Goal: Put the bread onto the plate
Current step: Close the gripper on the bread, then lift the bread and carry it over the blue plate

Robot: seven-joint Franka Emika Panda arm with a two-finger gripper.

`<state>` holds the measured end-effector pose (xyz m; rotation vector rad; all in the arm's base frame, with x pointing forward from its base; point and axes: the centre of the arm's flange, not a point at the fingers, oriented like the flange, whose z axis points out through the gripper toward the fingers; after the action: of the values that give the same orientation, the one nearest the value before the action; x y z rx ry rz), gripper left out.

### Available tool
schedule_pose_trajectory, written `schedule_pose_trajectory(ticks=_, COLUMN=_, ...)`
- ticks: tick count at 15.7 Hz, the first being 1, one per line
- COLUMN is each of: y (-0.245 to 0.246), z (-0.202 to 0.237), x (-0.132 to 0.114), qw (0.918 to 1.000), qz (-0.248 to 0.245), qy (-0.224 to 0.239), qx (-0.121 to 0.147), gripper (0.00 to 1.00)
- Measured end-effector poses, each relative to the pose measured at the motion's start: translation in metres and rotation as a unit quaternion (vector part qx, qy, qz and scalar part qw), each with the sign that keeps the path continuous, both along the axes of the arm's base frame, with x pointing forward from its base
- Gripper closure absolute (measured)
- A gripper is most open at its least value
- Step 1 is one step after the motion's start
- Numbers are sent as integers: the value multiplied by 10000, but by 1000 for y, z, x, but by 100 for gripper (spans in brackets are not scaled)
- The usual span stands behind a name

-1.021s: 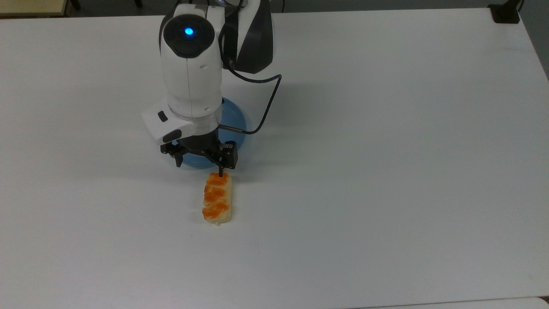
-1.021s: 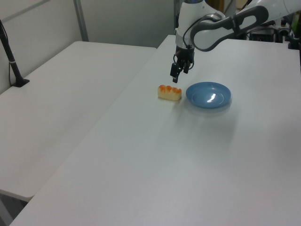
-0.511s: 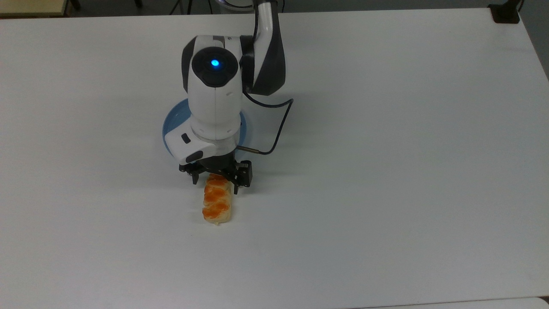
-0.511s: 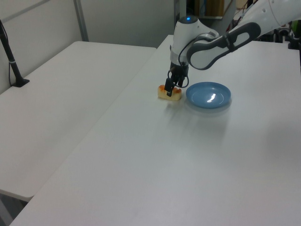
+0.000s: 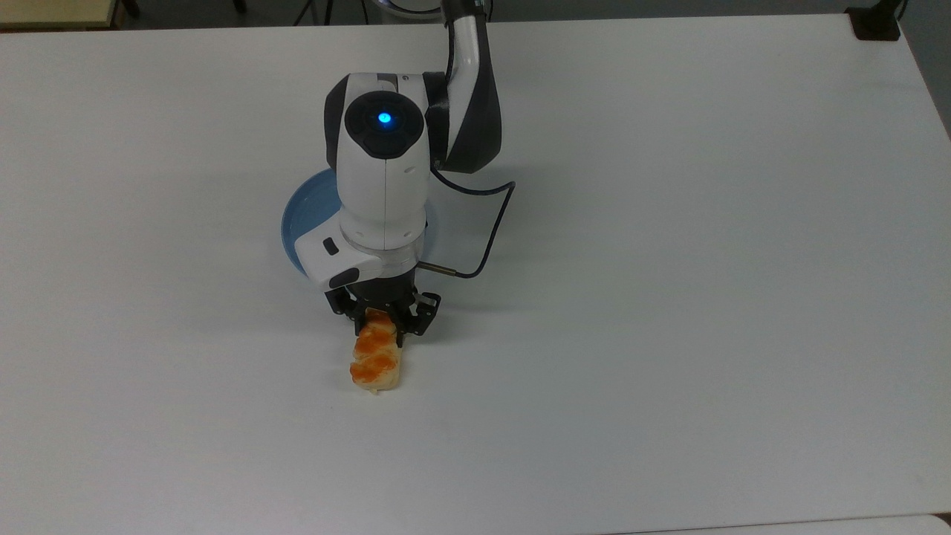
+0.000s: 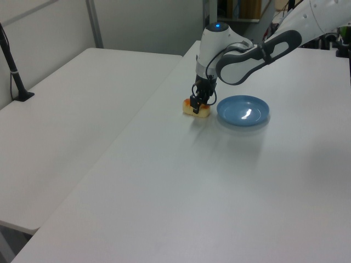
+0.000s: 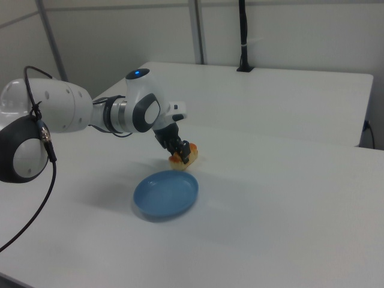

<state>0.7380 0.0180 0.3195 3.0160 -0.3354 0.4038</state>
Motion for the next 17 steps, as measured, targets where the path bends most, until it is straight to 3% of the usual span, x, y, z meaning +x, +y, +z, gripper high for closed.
schedule_pose_trajectory(ticks=2, y=0, z=10, x=1, qw=10000, qz=35, qy=-57, qx=-65, gripper=64)
schedule_pose_trajectory(ticks=4, y=-2, z=20, x=-1, qw=9999, qz=36, qy=-2, qx=-129, gripper=73)
schedule_pose_trajectory(ticks=6, y=-8, z=41, x=-6, qw=9997, qz=18, qy=118, qx=-218, gripper=76)
schedule_pose_trajectory(ticks=11, y=-40, z=119, x=-55, qw=9951, qz=229, qy=876, qx=-404, gripper=78)
schedule_pose_trajectory(ticks=17, y=-48, z=103, x=-99, qw=9821, qz=878, qy=1602, qx=-453, gripper=78)
